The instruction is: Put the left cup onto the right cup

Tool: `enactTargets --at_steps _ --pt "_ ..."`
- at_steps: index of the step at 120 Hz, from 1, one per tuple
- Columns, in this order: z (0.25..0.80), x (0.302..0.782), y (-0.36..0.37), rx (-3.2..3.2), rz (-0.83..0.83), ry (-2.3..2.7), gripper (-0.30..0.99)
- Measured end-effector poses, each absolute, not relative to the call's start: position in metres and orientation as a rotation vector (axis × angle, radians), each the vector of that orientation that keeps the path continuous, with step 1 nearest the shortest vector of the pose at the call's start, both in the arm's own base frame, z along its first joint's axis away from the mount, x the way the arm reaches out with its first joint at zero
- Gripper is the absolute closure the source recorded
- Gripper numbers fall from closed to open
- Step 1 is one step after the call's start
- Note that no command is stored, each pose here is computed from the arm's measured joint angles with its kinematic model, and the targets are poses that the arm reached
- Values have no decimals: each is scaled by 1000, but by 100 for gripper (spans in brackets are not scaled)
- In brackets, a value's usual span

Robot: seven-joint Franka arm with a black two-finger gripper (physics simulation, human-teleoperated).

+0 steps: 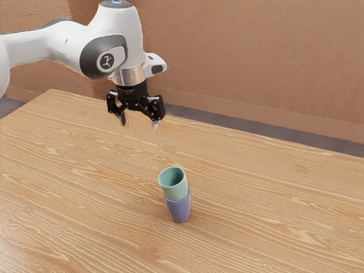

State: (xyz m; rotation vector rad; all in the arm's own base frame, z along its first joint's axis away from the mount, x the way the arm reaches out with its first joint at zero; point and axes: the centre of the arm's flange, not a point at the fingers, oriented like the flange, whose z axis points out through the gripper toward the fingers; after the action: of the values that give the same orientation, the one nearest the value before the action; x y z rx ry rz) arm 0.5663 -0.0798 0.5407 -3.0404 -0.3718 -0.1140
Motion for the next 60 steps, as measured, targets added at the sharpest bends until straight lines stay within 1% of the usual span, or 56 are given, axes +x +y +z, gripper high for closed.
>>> enactTargets --at_steps 30,60 --pt "595 572 10 -3013 -132 -488 0" --pt "623 559 79 -2981 -83 -550 0"
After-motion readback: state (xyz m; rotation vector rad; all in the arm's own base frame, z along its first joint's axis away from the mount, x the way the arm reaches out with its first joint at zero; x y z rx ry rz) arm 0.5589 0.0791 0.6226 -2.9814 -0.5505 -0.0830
